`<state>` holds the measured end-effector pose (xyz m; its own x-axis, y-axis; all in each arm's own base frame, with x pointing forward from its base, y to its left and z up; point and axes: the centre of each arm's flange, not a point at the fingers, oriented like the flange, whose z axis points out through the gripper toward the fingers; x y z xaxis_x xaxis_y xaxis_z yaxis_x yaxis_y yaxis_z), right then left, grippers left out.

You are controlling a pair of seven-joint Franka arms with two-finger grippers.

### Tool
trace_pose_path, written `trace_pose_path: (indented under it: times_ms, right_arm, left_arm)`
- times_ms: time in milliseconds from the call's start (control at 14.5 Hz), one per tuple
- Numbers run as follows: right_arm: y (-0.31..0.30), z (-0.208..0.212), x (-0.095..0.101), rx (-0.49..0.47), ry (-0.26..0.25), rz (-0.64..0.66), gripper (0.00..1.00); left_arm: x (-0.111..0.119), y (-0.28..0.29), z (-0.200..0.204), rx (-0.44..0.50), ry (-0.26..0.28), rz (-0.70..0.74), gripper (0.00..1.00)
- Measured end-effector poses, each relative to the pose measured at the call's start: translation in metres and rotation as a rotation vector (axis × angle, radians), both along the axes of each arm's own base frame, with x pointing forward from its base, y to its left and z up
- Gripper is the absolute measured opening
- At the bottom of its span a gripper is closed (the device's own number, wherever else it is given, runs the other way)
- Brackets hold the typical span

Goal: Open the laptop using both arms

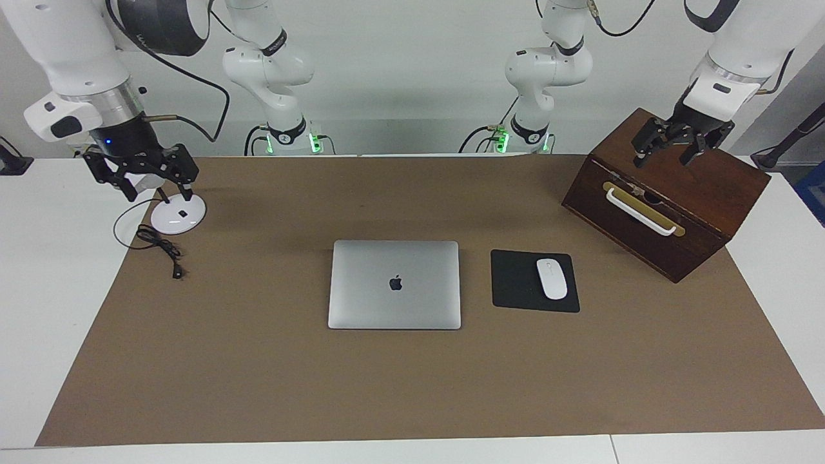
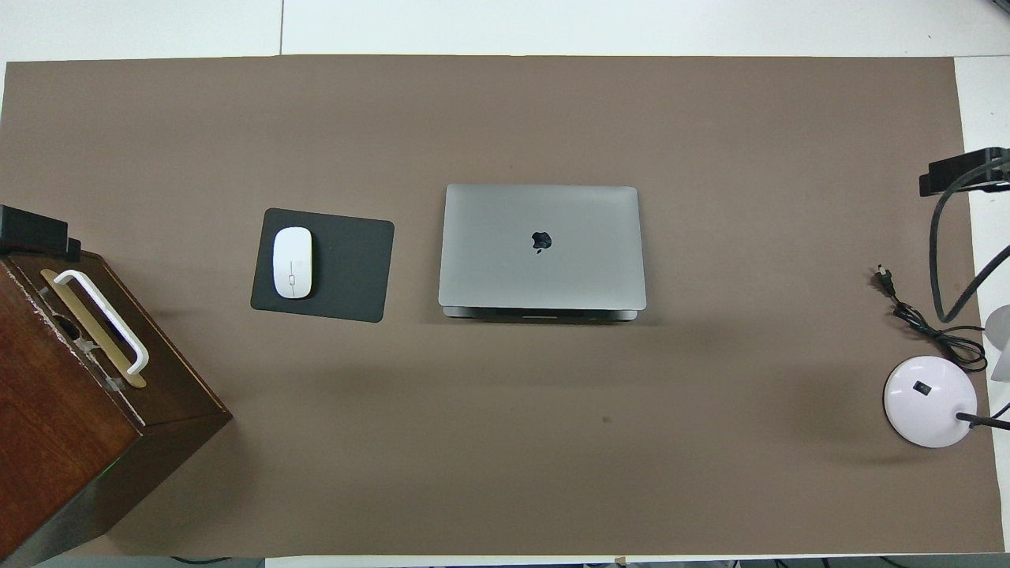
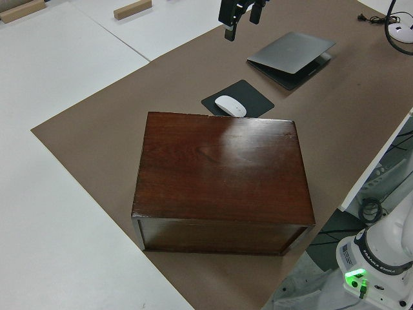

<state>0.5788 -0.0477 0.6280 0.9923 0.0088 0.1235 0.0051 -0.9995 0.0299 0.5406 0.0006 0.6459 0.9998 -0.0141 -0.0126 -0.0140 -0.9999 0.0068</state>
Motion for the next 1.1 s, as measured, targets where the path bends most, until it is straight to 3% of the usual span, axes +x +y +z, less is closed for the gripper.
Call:
trace_pose_path:
  times_ms: [550, 825, 1100]
  right_arm:
    - [0.008, 0.001, 0.001, 0.008, -0.003, -0.033, 1.00]
    - [0.061, 0.007, -0.001, 0.056, -0.018, -0.179, 1.00]
    - [0.163, 0.019, -0.013, 0.157, -0.041, -0.420, 1.00]
  left_arm:
    - [0.000, 0.000, 0.000, 0.000, 0.000, 0.000, 1.00]
    - [0.000, 0.000, 0.000, 0.000, 0.000, 0.000, 1.00]
    - [0.000, 0.000, 0.000, 0.000, -0.001, 0.001, 1.00]
